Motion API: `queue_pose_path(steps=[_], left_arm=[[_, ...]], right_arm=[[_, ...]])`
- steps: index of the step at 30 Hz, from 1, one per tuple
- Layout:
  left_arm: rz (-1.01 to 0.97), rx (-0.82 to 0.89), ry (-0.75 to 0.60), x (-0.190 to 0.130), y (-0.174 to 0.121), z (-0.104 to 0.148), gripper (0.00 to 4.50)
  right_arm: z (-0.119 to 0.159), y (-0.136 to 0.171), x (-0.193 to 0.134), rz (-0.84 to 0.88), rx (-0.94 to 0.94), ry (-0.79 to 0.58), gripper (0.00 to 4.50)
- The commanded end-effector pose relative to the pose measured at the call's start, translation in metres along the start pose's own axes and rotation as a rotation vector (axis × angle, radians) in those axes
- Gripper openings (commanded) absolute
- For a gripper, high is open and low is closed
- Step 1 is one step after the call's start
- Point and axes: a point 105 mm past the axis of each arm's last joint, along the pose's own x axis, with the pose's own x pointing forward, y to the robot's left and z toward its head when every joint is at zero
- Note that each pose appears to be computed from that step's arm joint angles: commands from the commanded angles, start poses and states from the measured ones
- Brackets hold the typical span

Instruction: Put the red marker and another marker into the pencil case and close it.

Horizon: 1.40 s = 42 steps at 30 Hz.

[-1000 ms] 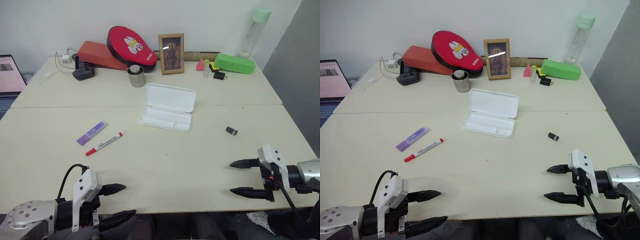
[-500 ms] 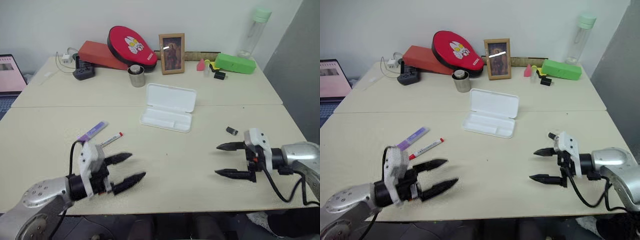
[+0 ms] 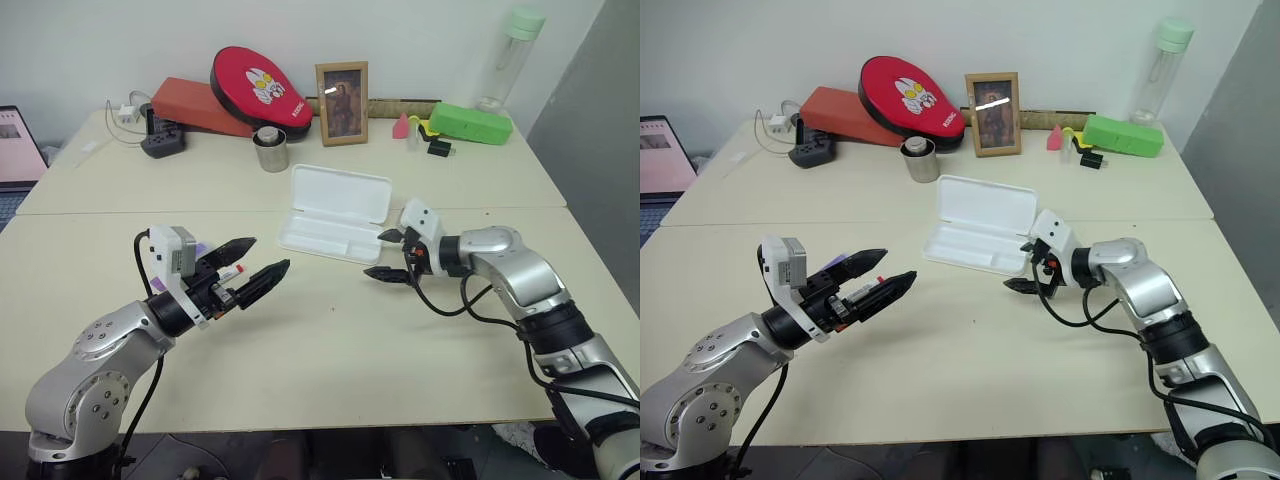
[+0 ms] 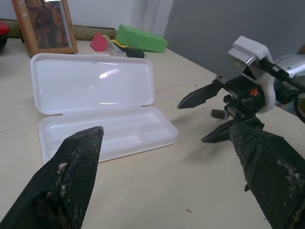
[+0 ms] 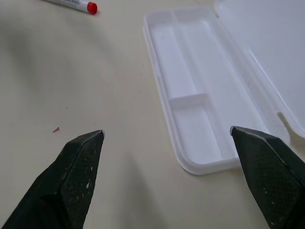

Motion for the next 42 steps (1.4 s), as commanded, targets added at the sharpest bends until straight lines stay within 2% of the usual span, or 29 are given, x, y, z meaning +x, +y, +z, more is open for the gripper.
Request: queue_pose_path(steps=[1, 12, 15, 24, 25, 31, 32, 38, 42], left_arm=[[0.020, 0.052, -0.029, -0.006, 0.001, 0.014, 4.50], [0.029, 0.095, -0.065, 0.000, -0.002, 0.024, 4.50], [0.019, 0.124, -0.051, 0.001, -0.003, 0.024, 4.50], [0.020, 0.168, -0.023, 0.000, -0.003, 0.022, 4.50], [0.020, 0.169, -0.023, 0.000, -0.003, 0.022, 4.50], [0.007, 0.159, -0.024, 0.000, -0.004, 0.023, 4.50], [-0.001, 0.159, -0.015, 0.000, -0.006, 0.021, 4.50], [-0.030, 0.173, 0.023, -0.005, -0.007, 0.018, 4.50], [-0.078, 0.181, 0.083, -0.012, -0.013, 0.013, 4.50]], right_arm=[[0.014, -0.001, 0.010, 0.030, -0.074, -0.003, 4.45], [-0.001, -0.004, 0.044, 0.054, -0.079, 0.070, 4.45], [-0.003, -0.008, 0.051, 0.055, -0.065, 0.094, 3.95], [-0.008, -0.006, 0.053, 0.101, -0.097, 0.153, 1.86], [-0.008, -0.006, 0.053, 0.103, -0.098, 0.159, 1.49], [-0.003, -0.004, 0.052, 0.121, -0.090, 0.131, 0.16], [-0.003, -0.004, 0.052, 0.123, -0.097, 0.131, 0.04], [0.003, -0.004, 0.047, 0.135, -0.143, 0.099, 0.04], [0.013, 0.019, 0.035, 0.272, -0.267, 0.033, 0.04]])
